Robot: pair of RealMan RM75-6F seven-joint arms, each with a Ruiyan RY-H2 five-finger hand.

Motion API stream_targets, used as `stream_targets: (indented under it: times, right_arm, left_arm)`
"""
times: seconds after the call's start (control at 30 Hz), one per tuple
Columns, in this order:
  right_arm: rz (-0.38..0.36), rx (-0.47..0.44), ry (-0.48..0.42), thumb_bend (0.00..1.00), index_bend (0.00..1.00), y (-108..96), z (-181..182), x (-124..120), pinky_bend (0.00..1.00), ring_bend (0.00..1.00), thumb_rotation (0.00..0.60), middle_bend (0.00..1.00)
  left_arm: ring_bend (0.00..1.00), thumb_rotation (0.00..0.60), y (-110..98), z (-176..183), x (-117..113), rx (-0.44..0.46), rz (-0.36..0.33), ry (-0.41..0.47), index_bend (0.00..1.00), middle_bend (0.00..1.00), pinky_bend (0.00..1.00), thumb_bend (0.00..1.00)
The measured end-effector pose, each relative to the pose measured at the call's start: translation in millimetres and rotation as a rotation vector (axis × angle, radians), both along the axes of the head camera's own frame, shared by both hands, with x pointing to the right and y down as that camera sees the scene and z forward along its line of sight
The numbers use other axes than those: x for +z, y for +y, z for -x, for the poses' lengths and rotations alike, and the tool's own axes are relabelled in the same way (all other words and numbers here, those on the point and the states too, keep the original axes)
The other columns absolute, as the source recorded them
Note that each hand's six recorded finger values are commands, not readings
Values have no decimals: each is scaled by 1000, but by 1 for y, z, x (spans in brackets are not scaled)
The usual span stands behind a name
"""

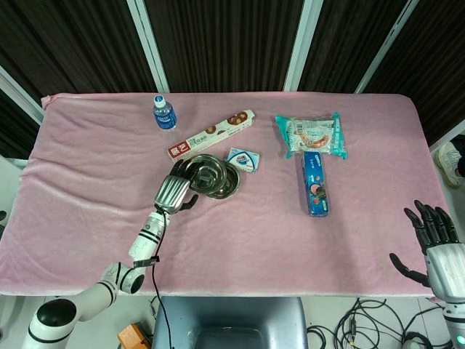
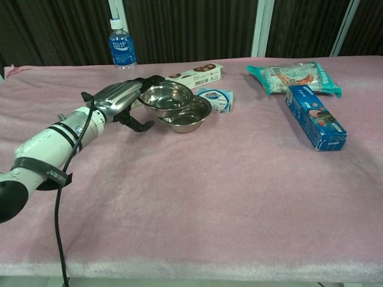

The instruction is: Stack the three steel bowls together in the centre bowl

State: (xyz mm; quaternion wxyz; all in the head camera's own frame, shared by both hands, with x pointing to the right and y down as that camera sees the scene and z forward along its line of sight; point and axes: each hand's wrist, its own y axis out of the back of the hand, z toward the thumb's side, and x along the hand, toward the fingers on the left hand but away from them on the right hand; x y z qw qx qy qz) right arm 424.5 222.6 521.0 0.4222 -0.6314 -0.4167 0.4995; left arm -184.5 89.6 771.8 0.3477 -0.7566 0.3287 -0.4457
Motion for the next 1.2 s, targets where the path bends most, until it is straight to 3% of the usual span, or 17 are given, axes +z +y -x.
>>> stream_targets:
  times: [0.3,0.6,0.8,0.9,1.03,1.13,1.2]
  right_arm:
    - [-6,-4,-15,356,0,-1,3,-1,0,0,600,0]
    - [7,-23,-10,356,0,0,6,2,0,0,600,0]
    - [39,-22,26,356,0,2,6,9,0,0,600,0]
    - [67,-16,64,355,0,2,6,16,0,0,600,0]
    - [105,-7,117,356,0,2,9,27,0,0,600,0]
    - [117,-6,123,356,0,0,16,32,0,0,600,0]
    - [108,-5,115,356,0,-2,19,31,0,0,600,0]
  left_arm:
    - [0,600,16,-18,-10,50,36,36,0,41,15,336]
    - [0,600,19,-9,-34,76,-29,15,0,0,8,336]
    - [0,600,33,74,-72,92,-70,-125,0,0,4,338]
    - [0,600,64,142,-98,56,-33,-230,0,0,2,336]
    - [0,600,126,224,-142,-89,27,-332,0,0,0,336]
    - [0,600,152,247,-162,-145,-10,-373,0,0,0,337]
    - [0,600,157,251,-170,-145,-45,-378,0,0,0,337]
